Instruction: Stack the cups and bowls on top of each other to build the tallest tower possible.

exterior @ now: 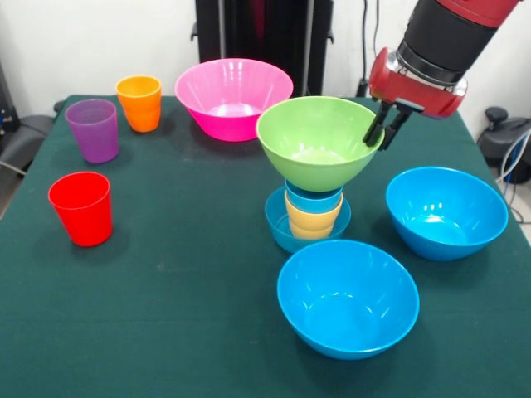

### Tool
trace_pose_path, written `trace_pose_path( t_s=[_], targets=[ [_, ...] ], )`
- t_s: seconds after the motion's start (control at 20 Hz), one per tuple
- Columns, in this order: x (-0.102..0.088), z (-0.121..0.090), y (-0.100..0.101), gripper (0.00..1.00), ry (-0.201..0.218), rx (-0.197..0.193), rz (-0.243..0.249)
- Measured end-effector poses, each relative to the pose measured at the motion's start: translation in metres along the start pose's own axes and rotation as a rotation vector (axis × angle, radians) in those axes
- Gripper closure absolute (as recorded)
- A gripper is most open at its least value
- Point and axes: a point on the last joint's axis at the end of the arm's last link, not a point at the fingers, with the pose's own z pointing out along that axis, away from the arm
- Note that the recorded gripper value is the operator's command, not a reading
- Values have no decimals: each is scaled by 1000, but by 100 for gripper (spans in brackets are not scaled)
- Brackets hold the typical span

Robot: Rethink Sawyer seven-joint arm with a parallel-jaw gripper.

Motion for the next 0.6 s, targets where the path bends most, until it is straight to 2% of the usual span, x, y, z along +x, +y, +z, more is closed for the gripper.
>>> trace_pose_path(
  t_s=[0.6],
  targets=[
    [-8, -4, 0, 100, -18, -1, 2]
  ],
)
